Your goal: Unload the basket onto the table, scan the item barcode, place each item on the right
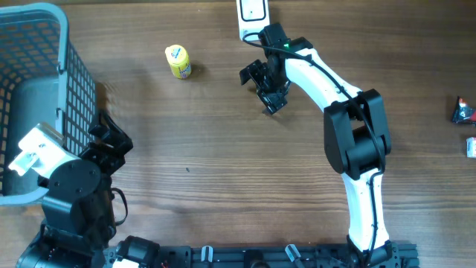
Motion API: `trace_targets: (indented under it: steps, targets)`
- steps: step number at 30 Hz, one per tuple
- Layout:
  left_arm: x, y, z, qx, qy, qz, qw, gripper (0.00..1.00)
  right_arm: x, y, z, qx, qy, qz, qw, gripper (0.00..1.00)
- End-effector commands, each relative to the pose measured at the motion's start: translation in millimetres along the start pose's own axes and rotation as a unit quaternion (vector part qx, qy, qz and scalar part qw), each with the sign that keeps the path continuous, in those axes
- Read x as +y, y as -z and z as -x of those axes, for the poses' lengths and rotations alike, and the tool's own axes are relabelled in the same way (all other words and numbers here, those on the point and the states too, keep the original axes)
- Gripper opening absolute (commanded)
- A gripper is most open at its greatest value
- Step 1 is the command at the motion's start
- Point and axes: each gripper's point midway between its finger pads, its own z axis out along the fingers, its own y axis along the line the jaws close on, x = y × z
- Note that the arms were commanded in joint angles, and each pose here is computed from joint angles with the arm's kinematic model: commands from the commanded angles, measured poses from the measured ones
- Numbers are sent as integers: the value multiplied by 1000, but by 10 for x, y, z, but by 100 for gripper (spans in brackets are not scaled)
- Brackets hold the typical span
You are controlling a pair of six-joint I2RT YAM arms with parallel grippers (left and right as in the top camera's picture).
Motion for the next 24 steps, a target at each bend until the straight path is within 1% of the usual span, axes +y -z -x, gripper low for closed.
trace_targets:
  steps: [1, 5, 7, 9, 15, 19, 21, 24]
  targets:
    - [-8, 5, -14, 3, 6, -4, 1000, 100, -544, -475, 158, -34, -41, -100, 994, 100]
    - [-12, 6, -19, 5, 6, -5, 1000, 100, -609, -447, 288, -72, -37, -116, 990, 100]
    - [-11, 5, -19, 4, 6, -5, 1000, 100, -546, -445, 392, -94, 10, -109, 990, 100]
    - [-11, 6, -18, 4, 6, -5, 1000, 100, -539, -434, 449, -108, 30, -111, 987, 100]
    - [-11, 5, -19, 4, 6, -5, 1000, 100, -572, -368, 636, -140, 29, -118, 983, 100]
    - [-11, 5, -19, 4, 6, -5, 1000, 100, -632, -297, 750, -137, 12, -122, 983, 100]
    - [-11, 5, -19, 4, 6, -5, 1000, 100, -617, -237, 803, -135, 16, -121, 983, 100]
    - [-12, 5, -18, 4, 6, -5, 1000, 100, -596, -199, 802, -131, 16, -120, 984, 100]
